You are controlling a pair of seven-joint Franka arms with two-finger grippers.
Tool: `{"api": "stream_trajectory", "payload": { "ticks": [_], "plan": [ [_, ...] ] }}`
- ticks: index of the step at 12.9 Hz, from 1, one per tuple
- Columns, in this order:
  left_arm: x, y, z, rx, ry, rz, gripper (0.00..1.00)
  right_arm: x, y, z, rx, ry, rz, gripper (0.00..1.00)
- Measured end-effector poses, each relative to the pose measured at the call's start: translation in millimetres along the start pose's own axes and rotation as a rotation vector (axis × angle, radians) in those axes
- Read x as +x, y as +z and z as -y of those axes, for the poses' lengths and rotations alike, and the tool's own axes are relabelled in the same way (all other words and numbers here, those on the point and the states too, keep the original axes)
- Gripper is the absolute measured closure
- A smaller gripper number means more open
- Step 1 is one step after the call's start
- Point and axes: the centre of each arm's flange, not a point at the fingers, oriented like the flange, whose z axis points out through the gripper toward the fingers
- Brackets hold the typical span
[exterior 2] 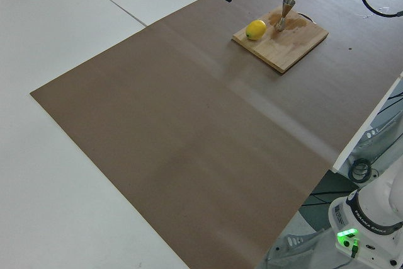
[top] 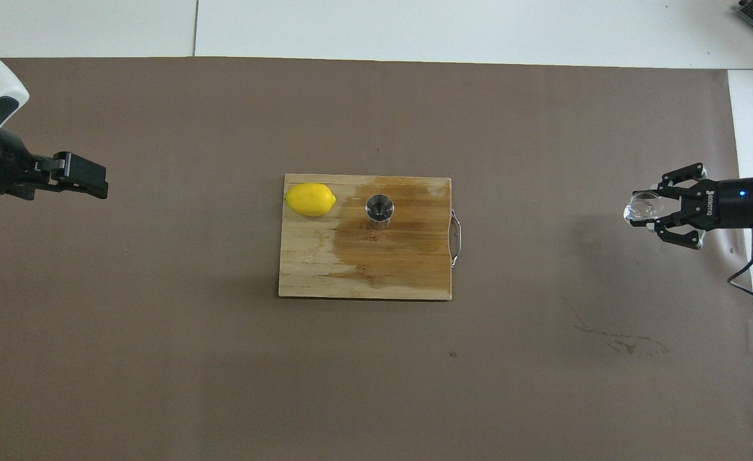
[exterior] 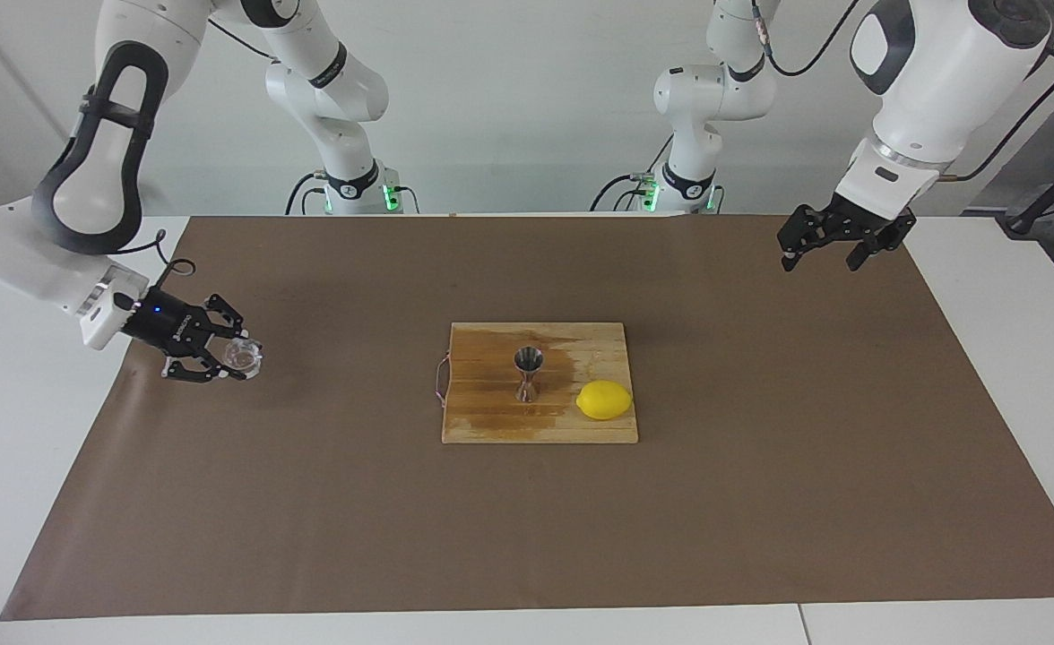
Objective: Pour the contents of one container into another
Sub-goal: 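Carry the glass cup with the right gripper away from the board, then lower the glass cup onto the table and open the right gripper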
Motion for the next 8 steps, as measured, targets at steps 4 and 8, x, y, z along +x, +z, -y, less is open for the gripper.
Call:
{"api": "stream_trajectory", "payload": {
  "ticks": [4,8],
  "plan": [
    [0,0,0,0.0,0.0,0.0,0.0,-50,29,-4,0.016,-0.058,-0.096,0.51],
    [0,0,0,0.0,0.0,0.0,0.0,-63,29,-5,-0.01,-0.057,-0.134,0.51]
  ]
}}
